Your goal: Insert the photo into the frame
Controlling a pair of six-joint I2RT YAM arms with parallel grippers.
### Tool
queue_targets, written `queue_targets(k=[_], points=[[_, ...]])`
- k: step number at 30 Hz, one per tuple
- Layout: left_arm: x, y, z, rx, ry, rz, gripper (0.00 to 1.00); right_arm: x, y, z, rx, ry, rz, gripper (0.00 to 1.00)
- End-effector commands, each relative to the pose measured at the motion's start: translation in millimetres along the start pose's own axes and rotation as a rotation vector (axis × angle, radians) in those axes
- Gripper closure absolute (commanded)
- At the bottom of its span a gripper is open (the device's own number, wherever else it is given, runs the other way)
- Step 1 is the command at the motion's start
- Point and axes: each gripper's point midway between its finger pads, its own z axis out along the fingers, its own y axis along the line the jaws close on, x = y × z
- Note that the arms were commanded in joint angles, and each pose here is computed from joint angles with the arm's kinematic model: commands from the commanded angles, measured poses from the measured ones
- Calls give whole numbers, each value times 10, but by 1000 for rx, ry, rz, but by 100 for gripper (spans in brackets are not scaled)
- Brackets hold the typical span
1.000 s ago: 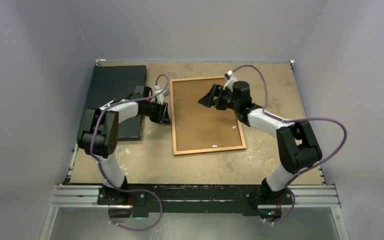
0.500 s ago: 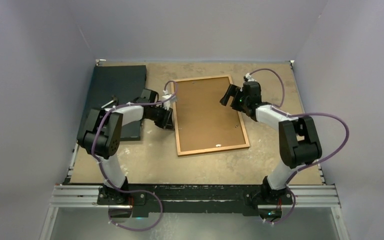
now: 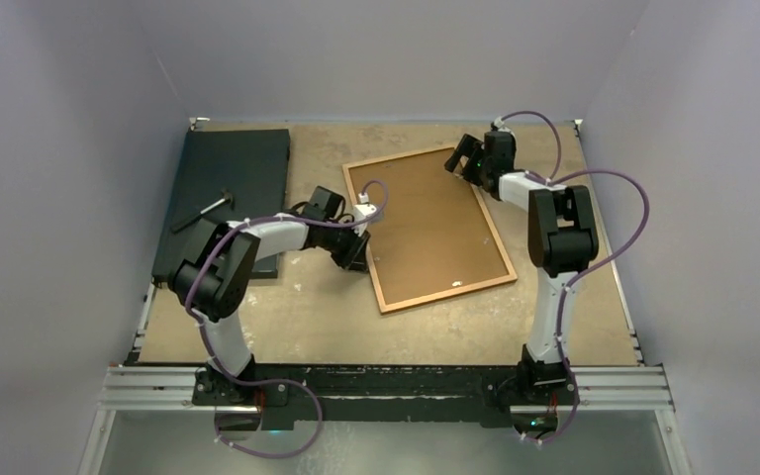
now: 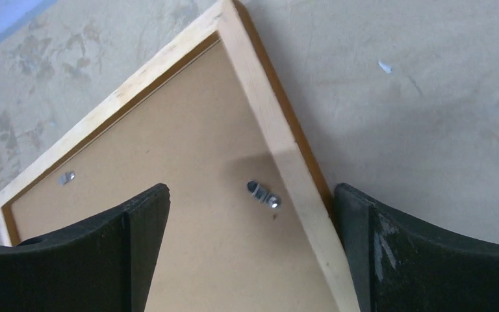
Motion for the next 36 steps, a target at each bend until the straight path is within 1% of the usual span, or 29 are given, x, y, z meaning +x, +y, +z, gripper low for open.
queue_targets(k=[1,4,7,14,17,18,20,22,24,26,28,31,33,35,36], points=[[151,-122,226,27,65,57,86,-34,252,147,-106,25,23,1],[157,-222,358,49,87,85,86,-22,325,207,-146,34,41,1],[166,-345,470,78,102,114,86,47,525,213,-240,69,50,1],[100,-733,889,159,145,186,86,459,1184,240,-410,188,-9,1],[73,-889,1004,198,161,190,84,603,1328,189,-450,224,-27,1],[63,-927,1011,209,163,187,81,653,1365,170,-463,235,-39,1],[44,-1009,971,239,172,169,70,766,1406,152,-472,265,-55,1],[-61,-1103,846,269,174,175,58,807,1380,139,-457,279,-63,1],[-227,-1159,610,294,161,186,45,737,1363,105,-451,257,-62,1],[-449,-1145,285,315,125,185,33,572,1374,70,-437,216,-72,1],[-705,-1009,-87,308,68,188,22,353,1406,4,-420,165,-84,1],[-1047,-573,-611,202,-25,181,18,11,1375,-155,-374,82,-72,1],[-1200,-136,-895,73,-90,174,15,-119,1330,-300,-341,47,-54,1],[-1329,374,-1117,-72,-158,139,15,-123,1251,-448,-295,46,-48,1],[-1350,620,-1193,-135,-174,114,17,-103,1204,-513,-274,53,-44,1]])
